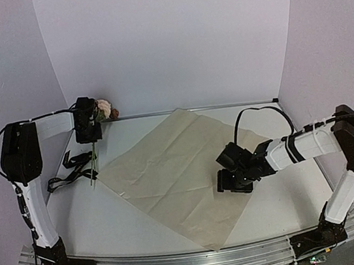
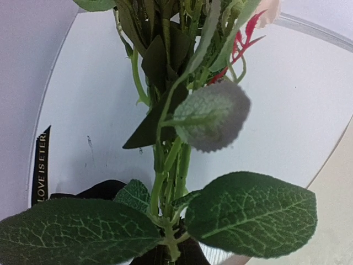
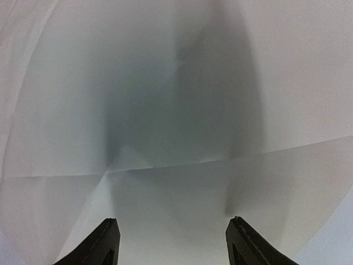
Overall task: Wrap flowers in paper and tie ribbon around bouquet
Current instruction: Pick up the fake flower from the corner of the board, then move the flattened wrapping paper to the center of the board.
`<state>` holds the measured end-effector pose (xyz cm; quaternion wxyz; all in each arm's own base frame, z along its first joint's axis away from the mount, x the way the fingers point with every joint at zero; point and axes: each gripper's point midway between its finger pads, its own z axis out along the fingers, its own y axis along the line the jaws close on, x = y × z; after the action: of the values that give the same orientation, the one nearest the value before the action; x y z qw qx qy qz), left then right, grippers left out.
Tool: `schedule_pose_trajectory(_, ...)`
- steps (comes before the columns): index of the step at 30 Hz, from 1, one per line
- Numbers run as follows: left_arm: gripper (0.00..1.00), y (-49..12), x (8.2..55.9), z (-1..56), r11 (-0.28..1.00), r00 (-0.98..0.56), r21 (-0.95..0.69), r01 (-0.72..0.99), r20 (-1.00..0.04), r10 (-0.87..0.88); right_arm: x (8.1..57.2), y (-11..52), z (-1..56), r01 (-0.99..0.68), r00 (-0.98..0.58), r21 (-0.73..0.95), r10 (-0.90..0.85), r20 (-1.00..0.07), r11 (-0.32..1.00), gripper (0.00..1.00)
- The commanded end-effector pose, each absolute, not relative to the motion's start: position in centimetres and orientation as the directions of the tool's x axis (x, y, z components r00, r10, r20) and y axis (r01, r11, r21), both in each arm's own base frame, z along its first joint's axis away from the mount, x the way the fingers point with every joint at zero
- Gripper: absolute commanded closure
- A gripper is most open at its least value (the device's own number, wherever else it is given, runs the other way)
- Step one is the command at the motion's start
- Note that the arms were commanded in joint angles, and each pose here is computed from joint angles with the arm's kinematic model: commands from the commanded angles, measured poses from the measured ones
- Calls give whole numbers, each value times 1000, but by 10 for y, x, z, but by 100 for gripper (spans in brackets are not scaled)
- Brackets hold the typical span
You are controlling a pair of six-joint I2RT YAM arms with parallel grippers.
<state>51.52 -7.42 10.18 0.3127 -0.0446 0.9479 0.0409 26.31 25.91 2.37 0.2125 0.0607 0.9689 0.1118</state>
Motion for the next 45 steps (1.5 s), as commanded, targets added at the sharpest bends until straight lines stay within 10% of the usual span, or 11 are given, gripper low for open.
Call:
schedule_pose_trajectory(1, 100, -65, 528, 189, 990, -670, 61, -130, -741, -42, 266, 265, 31, 57, -896, 143, 114, -429, 988, 31)
schedule_pose_trajectory(45, 100, -302, 414, 188, 784, -840, -602, 149, -496, -221, 170, 280, 9, 15, -960, 33, 24, -278, 999, 28)
